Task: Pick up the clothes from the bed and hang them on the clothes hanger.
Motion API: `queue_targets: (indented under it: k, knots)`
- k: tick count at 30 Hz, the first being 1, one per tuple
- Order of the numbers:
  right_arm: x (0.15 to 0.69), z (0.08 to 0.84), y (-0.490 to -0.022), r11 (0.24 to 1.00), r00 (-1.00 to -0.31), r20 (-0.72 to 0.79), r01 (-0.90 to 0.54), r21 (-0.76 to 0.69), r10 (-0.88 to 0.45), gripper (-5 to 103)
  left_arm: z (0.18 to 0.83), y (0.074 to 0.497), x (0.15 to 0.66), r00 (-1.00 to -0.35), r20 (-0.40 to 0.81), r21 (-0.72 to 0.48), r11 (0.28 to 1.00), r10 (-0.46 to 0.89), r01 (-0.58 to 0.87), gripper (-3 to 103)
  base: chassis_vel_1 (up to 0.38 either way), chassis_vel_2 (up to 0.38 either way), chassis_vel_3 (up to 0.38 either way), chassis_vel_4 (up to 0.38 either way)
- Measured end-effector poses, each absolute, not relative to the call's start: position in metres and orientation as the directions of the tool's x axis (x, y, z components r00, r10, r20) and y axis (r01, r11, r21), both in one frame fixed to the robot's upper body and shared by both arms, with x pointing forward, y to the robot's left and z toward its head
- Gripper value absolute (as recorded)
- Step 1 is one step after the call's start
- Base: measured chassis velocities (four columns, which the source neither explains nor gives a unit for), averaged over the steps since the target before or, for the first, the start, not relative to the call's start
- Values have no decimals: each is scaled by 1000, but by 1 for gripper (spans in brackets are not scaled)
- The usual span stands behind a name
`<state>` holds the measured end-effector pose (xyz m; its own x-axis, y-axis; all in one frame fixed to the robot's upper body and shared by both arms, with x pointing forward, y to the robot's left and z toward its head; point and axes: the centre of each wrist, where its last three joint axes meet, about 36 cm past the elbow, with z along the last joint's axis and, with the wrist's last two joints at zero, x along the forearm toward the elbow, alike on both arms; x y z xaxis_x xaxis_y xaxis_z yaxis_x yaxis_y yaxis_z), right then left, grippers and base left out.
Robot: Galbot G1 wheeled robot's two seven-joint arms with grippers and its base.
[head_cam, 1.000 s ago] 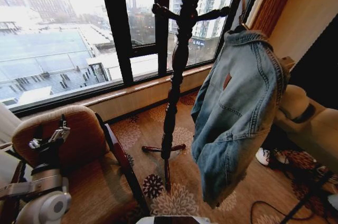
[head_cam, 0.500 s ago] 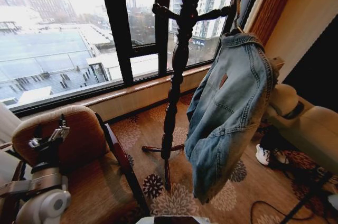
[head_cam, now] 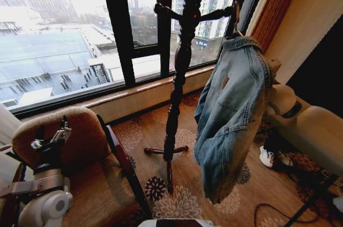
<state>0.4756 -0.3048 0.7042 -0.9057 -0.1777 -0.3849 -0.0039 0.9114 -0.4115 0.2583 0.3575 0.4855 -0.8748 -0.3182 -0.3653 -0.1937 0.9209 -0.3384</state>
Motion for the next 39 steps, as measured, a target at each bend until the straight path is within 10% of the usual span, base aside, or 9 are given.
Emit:
queue_targets:
  k: [39]
  knots:
    - [481,701,-305,907,-902,-380,-28,-421,-204,15,489,356,253,-872,-371,-335,922,-319,-194,100,0,0,0,0]
